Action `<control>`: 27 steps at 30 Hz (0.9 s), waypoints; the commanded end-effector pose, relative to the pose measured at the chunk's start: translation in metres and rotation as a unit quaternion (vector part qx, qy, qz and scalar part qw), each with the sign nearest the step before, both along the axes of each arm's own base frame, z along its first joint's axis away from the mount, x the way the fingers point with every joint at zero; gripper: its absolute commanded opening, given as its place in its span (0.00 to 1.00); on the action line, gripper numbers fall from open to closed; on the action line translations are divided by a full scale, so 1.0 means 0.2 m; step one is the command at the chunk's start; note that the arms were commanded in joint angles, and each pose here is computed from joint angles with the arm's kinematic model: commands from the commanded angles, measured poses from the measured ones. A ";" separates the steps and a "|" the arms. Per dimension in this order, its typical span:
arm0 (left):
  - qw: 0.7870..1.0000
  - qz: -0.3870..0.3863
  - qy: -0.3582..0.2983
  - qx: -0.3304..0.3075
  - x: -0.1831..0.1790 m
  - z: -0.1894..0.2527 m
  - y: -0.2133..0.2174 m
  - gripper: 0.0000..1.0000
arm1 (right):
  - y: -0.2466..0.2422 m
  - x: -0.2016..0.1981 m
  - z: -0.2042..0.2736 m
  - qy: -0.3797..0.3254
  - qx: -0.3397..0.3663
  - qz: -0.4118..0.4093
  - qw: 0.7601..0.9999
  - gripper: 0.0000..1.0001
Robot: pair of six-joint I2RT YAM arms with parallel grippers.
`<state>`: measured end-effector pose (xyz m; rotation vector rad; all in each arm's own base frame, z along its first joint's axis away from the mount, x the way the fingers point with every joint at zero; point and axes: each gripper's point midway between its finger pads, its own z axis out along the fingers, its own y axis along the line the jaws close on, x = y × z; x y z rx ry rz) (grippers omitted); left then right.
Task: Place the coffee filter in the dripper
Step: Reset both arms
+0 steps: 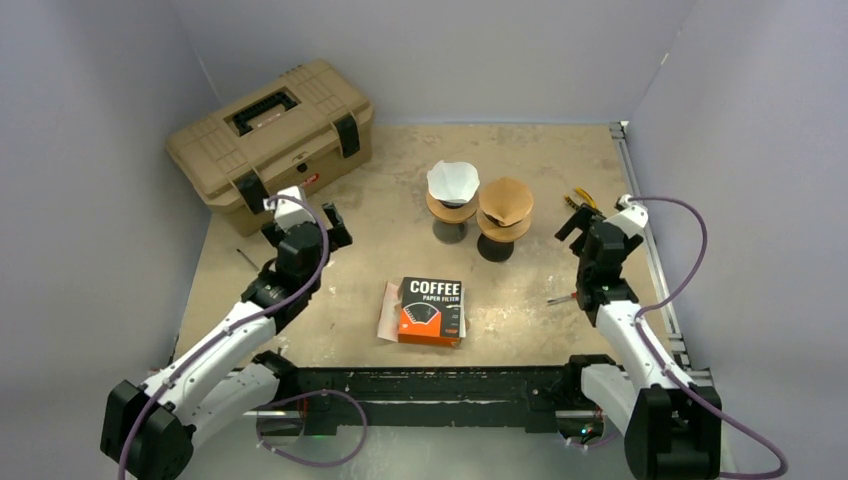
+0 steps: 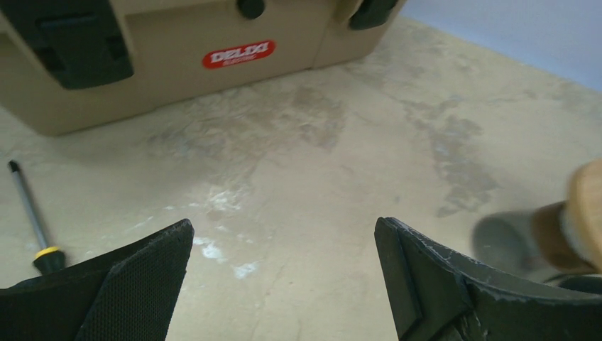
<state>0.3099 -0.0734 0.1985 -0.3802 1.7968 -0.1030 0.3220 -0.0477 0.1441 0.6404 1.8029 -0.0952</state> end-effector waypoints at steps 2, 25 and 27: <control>0.996 0.071 -0.039 0.049 0.04 -0.06 0.14 0.99 | -0.06 0.04 0.10 -0.094 -0.027 -0.021 0.995 0.99; 0.976 0.068 -0.107 0.175 0.15 -0.39 0.44 0.99 | 0.05 0.15 0.17 -0.266 -0.137 0.068 0.952 0.99; 0.973 0.069 -0.114 0.186 0.17 -0.41 0.47 0.99 | 0.05 0.16 0.16 -0.278 -0.151 0.069 0.946 0.99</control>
